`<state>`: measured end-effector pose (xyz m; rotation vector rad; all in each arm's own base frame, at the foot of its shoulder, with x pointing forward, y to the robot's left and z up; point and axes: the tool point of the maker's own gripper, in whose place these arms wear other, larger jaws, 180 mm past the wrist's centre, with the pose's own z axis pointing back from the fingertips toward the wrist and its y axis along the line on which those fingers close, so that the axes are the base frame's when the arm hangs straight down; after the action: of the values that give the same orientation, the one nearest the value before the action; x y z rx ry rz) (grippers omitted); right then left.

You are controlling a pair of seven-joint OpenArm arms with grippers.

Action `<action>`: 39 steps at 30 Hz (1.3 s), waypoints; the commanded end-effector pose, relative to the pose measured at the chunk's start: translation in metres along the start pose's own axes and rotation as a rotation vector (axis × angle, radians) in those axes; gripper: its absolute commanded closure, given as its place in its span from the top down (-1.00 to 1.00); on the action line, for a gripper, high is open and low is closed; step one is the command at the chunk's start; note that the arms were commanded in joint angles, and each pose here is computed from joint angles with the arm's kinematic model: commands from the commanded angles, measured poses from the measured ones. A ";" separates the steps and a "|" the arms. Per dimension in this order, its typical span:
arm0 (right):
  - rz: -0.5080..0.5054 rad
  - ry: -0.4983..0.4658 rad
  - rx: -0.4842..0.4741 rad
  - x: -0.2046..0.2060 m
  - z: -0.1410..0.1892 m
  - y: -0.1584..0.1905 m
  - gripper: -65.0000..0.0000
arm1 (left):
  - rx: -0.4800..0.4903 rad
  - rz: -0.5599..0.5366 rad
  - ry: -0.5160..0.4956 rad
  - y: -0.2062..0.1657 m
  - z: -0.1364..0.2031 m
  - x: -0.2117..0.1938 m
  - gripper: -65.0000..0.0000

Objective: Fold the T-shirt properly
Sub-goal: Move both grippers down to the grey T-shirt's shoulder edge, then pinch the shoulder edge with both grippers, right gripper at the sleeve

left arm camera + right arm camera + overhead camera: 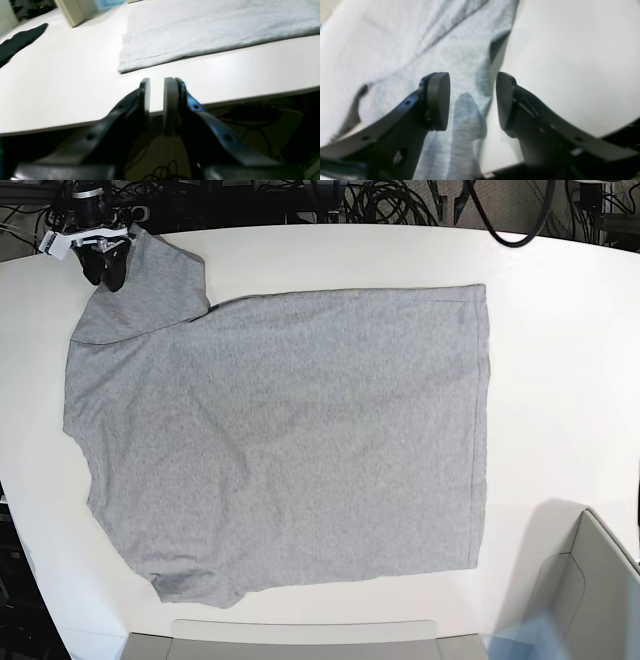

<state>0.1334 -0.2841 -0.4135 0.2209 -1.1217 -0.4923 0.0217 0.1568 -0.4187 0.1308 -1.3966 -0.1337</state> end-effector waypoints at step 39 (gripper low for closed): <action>-0.031 0.133 0.070 -0.008 0.018 0.019 -0.08 | 0.162 0.774 0.468 0.065 -0.107 0.009 -0.19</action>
<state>0.1211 -0.2584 -0.4068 0.3416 -1.0094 -0.4681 0.1253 0.2176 -0.4241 -0.2367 -0.8804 0.6313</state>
